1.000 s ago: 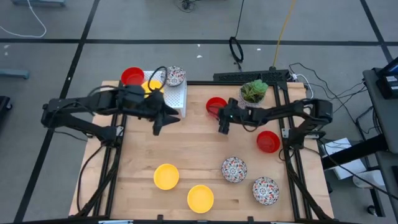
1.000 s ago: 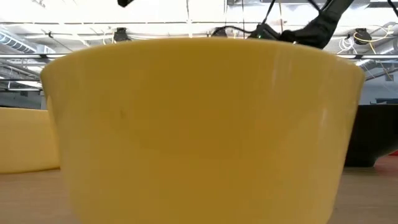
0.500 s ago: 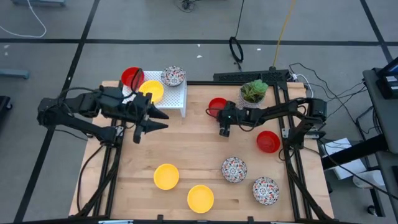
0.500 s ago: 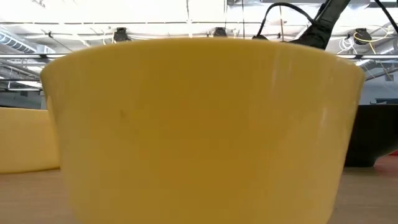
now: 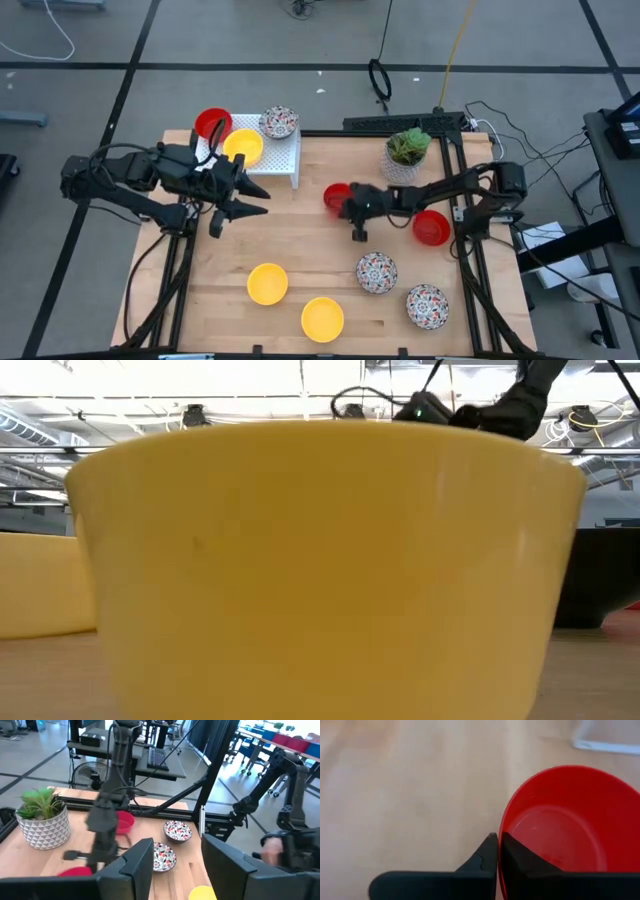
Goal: Pick & Place Mini bowls
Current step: Stack the top red bowl on the red bowl on the shelf
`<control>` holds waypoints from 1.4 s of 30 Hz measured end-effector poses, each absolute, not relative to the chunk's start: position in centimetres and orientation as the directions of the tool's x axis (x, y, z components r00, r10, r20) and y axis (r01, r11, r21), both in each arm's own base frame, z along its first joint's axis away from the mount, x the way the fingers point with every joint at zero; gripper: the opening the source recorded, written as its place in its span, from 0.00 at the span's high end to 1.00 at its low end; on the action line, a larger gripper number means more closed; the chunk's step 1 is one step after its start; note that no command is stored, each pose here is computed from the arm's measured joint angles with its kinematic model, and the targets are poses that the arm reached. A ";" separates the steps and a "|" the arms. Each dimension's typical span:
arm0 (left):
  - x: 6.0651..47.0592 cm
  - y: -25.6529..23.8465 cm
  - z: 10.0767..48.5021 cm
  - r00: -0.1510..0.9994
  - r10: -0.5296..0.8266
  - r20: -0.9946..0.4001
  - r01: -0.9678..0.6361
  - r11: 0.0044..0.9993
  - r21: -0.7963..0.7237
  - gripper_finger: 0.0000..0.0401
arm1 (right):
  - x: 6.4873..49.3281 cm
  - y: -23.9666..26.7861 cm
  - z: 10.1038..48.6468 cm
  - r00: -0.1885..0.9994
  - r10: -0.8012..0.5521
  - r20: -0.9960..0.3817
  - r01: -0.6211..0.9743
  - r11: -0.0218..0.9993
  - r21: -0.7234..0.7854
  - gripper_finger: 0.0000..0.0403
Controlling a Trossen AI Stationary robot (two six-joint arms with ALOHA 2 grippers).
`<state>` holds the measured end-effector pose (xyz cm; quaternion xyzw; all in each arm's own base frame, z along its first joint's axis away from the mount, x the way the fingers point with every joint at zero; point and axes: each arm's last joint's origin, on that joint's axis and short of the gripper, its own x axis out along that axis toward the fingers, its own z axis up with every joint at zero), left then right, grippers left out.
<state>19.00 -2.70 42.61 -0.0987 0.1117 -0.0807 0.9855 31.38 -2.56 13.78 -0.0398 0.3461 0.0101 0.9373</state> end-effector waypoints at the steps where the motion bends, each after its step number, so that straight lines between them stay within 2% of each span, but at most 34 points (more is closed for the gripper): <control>1: 19.0 -2.7 42.6 0.962 -0.181 -0.204 0.137 0.967 -0.213 0.58 | 31.6 -1.8 14.0 0.763 0.009 -0.647 -0.065 0.996 -0.062 1.00; 12: 19.0 -2.7 42.6 0.962 -0.180 -0.205 0.135 0.967 -0.216 0.58 | 33.4 3.7 16.5 0.807 0.139 -0.573 -0.199 0.979 -0.041 1.00; 16: 19.0 -2.7 42.6 0.962 -0.180 -0.205 0.133 0.966 -0.220 0.58 | 33.6 4.0 16.9 0.838 0.088 -0.538 -0.149 0.986 -0.070 1.00; 23: 19.0 -2.7 42.5 0.961 -0.179 -0.213 0.131 0.966 -0.221 0.58 | 33.9 4.0 17.4 0.869 0.075 -0.488 -0.097 0.995 -0.020 1.00; 34: 18.9 -2.7 42.1 0.951 -0.178 -0.252 0.116 0.963 -0.241 0.58 | 37.4 3.8 14.3 0.845 0.064 -0.531 -0.094 0.995 -0.030 1.00; 42: 18.6 -2.6 41.1 0.916 -0.172 -0.362 0.068 0.956 -0.284 0.58 | 38.8 3.0 13.0 0.816 0.038 -0.577 -0.078 0.996 -0.044 0.97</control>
